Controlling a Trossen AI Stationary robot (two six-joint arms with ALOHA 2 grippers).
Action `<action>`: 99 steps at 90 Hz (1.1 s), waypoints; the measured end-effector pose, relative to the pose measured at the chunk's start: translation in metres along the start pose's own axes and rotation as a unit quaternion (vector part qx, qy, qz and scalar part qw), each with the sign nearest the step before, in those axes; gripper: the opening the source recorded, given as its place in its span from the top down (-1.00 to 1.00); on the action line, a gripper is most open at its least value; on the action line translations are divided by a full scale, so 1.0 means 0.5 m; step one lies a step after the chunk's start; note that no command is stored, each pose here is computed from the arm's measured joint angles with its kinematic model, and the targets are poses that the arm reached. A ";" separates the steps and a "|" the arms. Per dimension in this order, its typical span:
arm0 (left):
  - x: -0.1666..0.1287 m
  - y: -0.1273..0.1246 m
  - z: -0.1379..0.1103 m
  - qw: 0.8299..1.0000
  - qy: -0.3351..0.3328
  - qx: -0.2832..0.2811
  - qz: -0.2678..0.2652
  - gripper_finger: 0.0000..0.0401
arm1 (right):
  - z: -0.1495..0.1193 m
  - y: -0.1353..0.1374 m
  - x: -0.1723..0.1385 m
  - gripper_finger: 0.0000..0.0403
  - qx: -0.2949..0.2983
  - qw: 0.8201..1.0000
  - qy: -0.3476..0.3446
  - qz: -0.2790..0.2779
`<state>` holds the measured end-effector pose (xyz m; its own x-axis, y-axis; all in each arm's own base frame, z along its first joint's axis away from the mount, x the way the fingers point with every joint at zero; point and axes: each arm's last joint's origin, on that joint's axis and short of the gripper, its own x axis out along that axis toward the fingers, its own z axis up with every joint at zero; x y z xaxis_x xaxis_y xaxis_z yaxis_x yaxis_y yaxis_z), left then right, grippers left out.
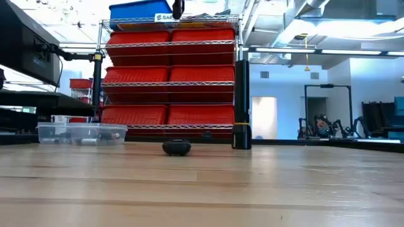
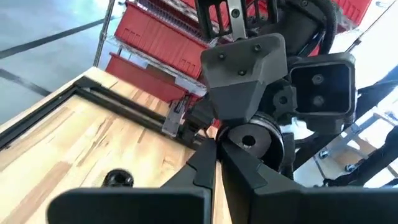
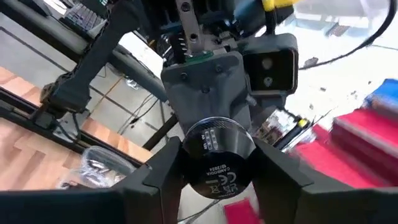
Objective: Insert battery
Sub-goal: Close the flashlight's battery compartment
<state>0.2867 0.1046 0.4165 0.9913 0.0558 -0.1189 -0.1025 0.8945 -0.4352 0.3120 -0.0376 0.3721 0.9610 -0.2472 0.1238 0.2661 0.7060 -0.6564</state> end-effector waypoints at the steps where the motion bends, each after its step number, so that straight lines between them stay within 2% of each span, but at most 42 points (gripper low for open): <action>1: -0.003 0.003 -0.002 1.000 0.007 0.001 0.006 0.94 | 0.000 0.000 0.000 0.29 0.006 1.000 0.000 0.000; 15: -0.062 0.042 -0.015 0.991 0.080 0.003 0.108 0.73 | -0.005 0.000 -0.003 0.29 0.080 0.997 0.019 0.016; 31: -0.152 0.039 -0.016 0.980 0.124 0.000 0.154 0.58 | -0.007 0.002 -0.001 0.29 0.145 0.986 0.064 0.043; 45: -0.221 0.008 -0.007 0.977 0.099 0.030 0.185 0.57 | -0.002 0.006 0.030 0.29 0.198 0.972 0.111 0.066; 65: -0.293 -0.035 0.004 0.979 0.047 0.060 0.191 0.59 | 0.017 0.033 0.141 0.29 0.247 0.954 0.146 0.090; 81: -0.340 -0.059 -0.003 0.980 0.037 0.063 0.186 0.59 | -0.008 0.091 0.232 0.29 0.290 0.923 0.223 0.117; 99: -0.360 -0.064 -0.019 0.976 0.069 0.080 0.189 0.59 | -0.076 0.175 0.298 0.29 0.351 0.869 0.322 0.131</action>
<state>0.1108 0.0616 0.4433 0.8631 0.3451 -0.3688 -0.4341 0.8802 -0.1921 0.4756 -0.0377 0.3048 0.8143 -0.1769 -0.5528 0.2410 0.9695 0.0449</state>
